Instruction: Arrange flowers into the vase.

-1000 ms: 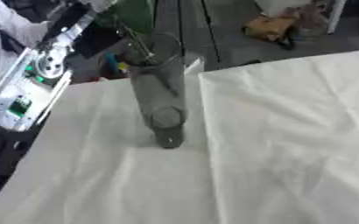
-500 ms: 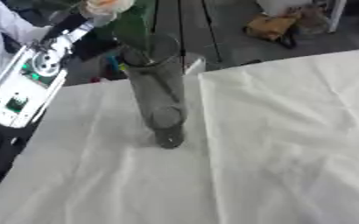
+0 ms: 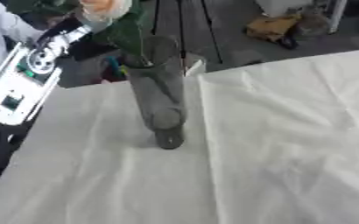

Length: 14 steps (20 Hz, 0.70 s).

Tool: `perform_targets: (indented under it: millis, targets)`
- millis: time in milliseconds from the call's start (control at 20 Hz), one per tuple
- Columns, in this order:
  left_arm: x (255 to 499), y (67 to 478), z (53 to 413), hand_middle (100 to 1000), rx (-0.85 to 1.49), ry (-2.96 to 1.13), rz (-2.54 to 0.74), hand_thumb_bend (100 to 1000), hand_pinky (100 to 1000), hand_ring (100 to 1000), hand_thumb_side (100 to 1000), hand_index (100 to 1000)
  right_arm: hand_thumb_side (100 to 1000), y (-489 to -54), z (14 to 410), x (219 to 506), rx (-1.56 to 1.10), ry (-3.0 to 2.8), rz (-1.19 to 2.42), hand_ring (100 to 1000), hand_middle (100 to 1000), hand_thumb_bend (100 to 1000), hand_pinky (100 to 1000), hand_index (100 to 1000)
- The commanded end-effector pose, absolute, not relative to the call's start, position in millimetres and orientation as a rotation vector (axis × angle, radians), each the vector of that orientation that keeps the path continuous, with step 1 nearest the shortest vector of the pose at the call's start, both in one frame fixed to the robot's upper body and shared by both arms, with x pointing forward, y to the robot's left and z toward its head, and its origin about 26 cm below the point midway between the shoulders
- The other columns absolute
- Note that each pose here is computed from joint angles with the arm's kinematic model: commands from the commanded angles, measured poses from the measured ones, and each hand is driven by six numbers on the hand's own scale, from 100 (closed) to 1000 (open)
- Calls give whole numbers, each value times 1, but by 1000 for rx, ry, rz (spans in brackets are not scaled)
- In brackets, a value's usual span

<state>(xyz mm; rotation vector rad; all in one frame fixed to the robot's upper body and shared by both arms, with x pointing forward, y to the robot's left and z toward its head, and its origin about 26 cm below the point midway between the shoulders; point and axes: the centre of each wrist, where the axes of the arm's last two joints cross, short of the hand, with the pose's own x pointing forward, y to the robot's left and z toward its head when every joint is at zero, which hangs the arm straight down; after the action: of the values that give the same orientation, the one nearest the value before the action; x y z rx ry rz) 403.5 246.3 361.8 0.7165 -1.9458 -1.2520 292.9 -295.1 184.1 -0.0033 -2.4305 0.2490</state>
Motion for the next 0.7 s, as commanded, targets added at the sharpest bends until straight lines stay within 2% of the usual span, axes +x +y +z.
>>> perform_targets:
  millis: [50, 100, 150, 500, 700]
  targets:
    - [397, 258, 380, 896, 758, -1968, -1254, 229, 852, 898, 1000, 1000, 858, -297, 192, 290, -24, -2453, 274, 817, 411, 100, 948, 747]
    - [397, 258, 381, 909, 748, -1971, -1259, 336, 876, 911, 1000, 1000, 858, -297, 192, 290, -24, -2452, 274, 817, 410, 100, 948, 747]
    - [396, 258, 381, 917, 738, -1972, -1273, 398, 893, 920, 1000, 1000, 856, -297, 192, 290, -24, -2451, 275, 816, 410, 100, 948, 747]
    - [397, 265, 382, 937, 701, -1929, -1348, 498, 937, 939, 1000, 1000, 846, -297, 192, 290, -11, -2440, 271, 817, 405, 100, 951, 748]
    - [397, 267, 383, 940, 704, -1918, -1372, 507, 942, 940, 1000, 1000, 845, -297, 192, 290, -9, -2436, 271, 817, 404, 100, 952, 748]
